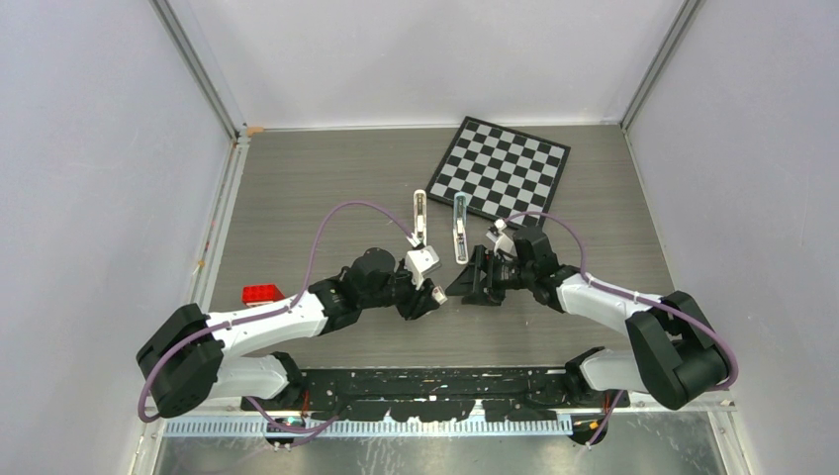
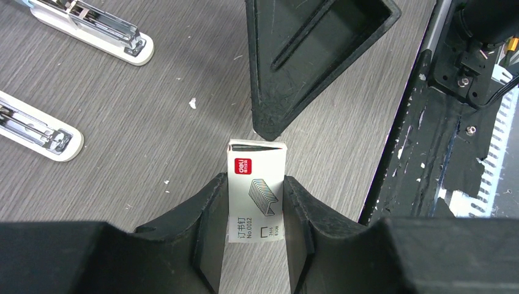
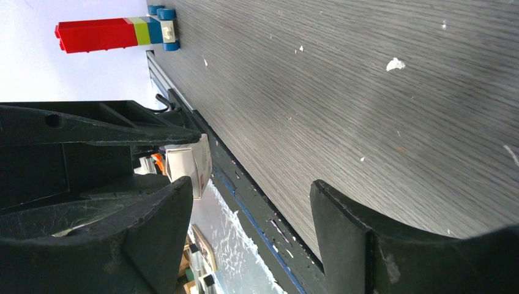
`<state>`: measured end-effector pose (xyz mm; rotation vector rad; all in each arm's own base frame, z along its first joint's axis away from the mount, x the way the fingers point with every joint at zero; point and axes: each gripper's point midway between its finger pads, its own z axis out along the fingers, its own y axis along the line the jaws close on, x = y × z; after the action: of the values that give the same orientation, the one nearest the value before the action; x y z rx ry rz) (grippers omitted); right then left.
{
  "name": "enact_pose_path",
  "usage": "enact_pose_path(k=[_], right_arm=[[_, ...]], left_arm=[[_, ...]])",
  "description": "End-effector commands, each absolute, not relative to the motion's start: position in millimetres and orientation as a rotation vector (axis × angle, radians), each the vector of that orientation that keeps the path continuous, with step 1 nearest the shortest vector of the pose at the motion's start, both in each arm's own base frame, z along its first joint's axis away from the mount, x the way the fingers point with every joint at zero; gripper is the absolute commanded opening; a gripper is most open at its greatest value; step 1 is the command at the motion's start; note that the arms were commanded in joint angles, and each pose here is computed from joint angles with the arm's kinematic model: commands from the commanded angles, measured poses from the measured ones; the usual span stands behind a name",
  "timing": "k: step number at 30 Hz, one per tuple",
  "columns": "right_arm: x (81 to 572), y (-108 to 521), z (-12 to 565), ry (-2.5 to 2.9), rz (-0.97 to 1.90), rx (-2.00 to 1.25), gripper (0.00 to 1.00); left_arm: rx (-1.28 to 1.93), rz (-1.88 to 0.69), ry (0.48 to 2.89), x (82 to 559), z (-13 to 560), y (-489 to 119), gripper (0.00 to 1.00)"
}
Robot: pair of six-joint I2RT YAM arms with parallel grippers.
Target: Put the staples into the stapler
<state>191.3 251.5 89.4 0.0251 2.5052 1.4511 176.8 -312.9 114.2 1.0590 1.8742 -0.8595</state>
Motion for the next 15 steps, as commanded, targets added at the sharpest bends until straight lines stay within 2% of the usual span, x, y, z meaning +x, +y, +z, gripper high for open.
enact_pose_path(k=[1, 15], right_arm=[[194.8, 258.8, 100.2, 2.459, 1.491, -0.018, 0.74], [189.9, 266.1, 93.2, 2.496, 1.501, -0.046, 0.72]], left_arm=[[1.042, -0.912, 1.777, 178.2, 136.8, -324.4, 0.38], [1.048, -0.905, 1.760, 179.4, 136.1, -324.7, 0.38]])
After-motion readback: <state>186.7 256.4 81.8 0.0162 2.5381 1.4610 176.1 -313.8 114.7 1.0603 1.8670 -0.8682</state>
